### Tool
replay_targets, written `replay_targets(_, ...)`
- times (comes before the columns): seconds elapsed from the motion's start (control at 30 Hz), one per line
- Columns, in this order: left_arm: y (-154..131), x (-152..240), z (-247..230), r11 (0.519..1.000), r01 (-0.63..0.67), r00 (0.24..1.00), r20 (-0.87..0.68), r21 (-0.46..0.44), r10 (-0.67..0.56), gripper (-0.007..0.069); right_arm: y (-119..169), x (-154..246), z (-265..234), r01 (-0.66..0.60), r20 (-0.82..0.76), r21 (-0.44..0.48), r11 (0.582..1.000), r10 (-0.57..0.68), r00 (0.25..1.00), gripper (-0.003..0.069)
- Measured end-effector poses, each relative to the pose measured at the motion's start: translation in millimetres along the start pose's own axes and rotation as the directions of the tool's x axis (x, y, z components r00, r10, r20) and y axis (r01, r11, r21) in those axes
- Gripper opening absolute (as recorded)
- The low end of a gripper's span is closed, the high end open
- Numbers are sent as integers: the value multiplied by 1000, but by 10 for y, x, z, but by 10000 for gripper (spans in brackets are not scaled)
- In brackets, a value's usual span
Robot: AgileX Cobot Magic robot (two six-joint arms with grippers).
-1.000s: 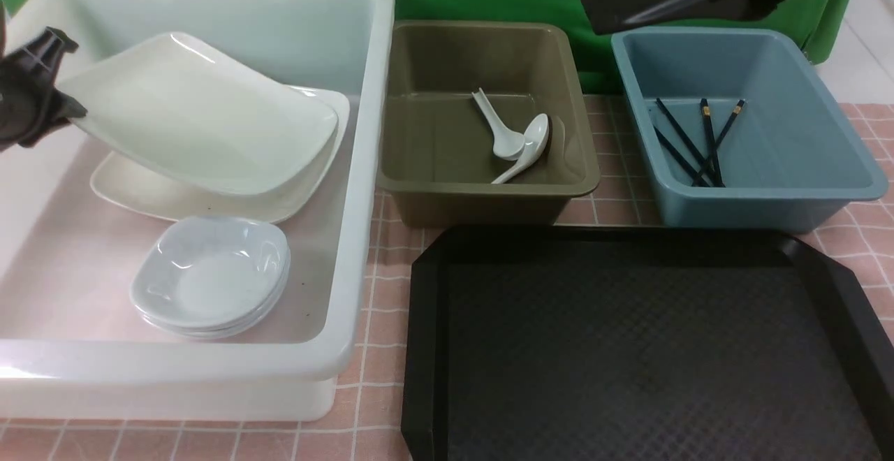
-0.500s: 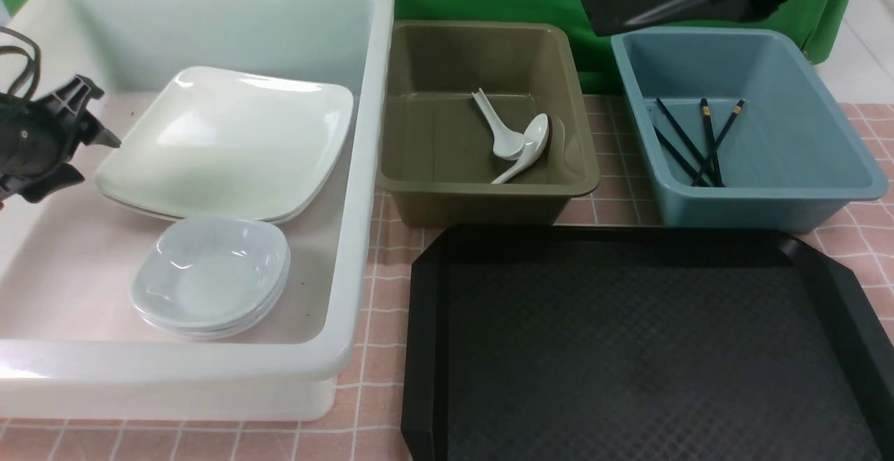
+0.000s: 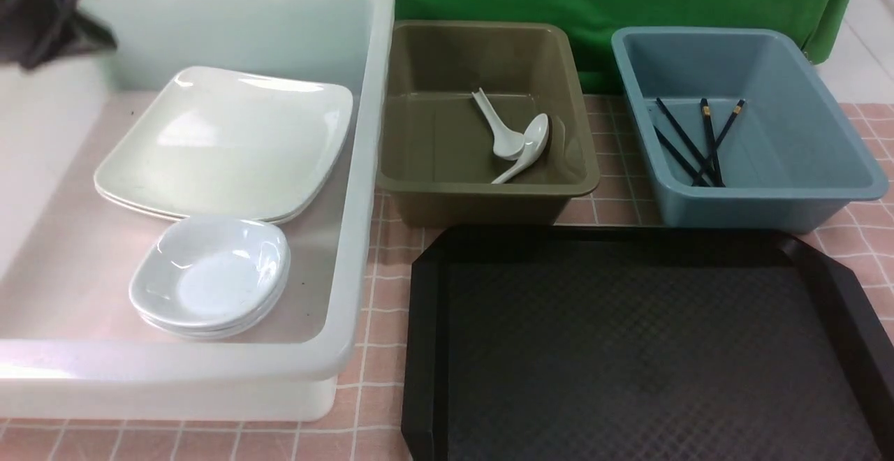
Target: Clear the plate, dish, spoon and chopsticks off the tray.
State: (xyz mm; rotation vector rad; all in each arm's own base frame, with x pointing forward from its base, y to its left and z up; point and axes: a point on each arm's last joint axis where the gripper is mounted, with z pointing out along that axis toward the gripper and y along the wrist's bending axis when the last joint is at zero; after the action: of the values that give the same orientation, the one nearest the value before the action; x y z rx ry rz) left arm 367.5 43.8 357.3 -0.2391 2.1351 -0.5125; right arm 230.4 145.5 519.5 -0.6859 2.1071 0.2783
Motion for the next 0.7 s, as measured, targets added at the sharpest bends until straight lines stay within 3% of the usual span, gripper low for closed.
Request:
replay_targets(0.03, -48, -10, -25, 1000, -21, 1000, 2, 10, 21, 6, -20, 0, -17, 2, -3, 22, 1000, -2, 1000, 30)
replay_targets(0.13, -826, -47, -466, 956, -231, 973, 55, 180, 225, -8, -164, -57, -342, -20, 53, 179, 984, 11, 999, 30)
replay_targets(0.2, -1244, 40, -734, 899, -345, 939, 103, 269, 329, -11, -235, -43, -569, -38, 100, 260, 965, 12, 995, 30)
replay_targets(0.27, -1692, 248, -1073, 803, -472, 881, 150, 364, 450, -13, -274, 31, -827, -75, 148, 305, 949, 31, 989, 30)
replay_targets(0.3, -1718, 268, -1073, 797, -478, 877, 146, 371, 458, -13, -276, 38, -861, -81, 156, 308, 948, 34, 987, 30)
replay_targets(0.33, -1940, 465, -1318, 722, -554, 827, 174, 415, 534, -13, -284, 164, -1064, -126, 187, 318, 940, 68, 980, 30)
replay_targets(0.43, -2115, 779, -1567, 639, -611, 772, 174, 468, 612, -13, -279, 441, -1320, -178, 211, 323, 930, 113, 971, 30)
replay_targets(0.53, -2116, 1159, -1737, 581, -633, 729, 141, 511, 670, -13, -259, 850, -1493, -213, 255, 320, 923, 133, 958, 30)
replay_targets(0.7, -1805, 1684, -1970, 592, -606, 757, 156, 531, 634, -13, -172, 1759, -1673, -239, 500, 265, 934, 79, 862, 30)
